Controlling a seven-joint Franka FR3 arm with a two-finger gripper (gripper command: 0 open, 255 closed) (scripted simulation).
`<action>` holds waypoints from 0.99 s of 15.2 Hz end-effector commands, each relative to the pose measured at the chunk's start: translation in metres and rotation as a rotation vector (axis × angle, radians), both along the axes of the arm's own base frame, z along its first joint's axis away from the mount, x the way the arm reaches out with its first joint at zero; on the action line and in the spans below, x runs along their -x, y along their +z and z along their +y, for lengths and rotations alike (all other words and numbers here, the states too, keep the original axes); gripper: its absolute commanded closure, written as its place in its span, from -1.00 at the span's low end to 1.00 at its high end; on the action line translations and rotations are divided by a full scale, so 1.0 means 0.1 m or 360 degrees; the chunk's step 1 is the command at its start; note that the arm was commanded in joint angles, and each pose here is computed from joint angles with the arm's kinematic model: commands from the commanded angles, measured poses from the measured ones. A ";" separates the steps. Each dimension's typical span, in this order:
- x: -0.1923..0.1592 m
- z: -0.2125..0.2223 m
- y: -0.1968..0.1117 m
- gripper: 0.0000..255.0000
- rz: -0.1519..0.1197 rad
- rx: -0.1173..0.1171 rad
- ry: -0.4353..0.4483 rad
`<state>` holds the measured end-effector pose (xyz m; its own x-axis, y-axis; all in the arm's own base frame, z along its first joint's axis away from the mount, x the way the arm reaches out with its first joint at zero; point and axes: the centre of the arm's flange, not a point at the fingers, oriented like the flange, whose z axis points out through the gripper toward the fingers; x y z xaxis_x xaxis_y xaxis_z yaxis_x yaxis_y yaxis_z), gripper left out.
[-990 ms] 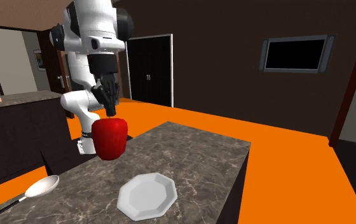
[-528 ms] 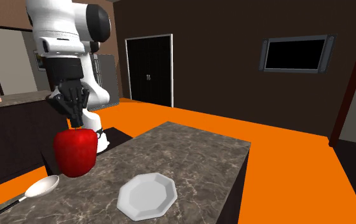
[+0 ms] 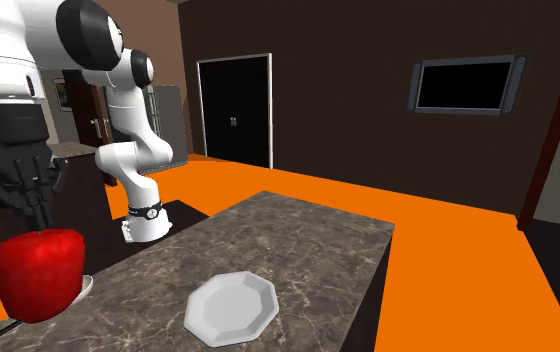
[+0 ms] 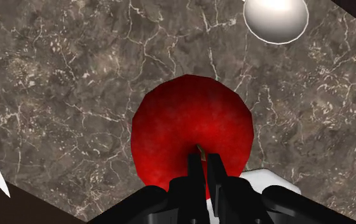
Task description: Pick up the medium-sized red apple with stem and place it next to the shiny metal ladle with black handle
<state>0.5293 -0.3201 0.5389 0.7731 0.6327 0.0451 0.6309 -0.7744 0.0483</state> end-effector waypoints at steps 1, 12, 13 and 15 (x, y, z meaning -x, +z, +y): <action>0.04 -0.24 -0.02 1.00 -0.0001 0.0001 0.0003; 0.23 -1.67 -0.19 1.00 -0.0001 0.0001 0.0003; 0.25 -1.80 -0.21 1.00 -0.0001 0.0001 0.0003; 0.26 -1.89 -0.27 1.00 -0.0001 0.0001 0.0003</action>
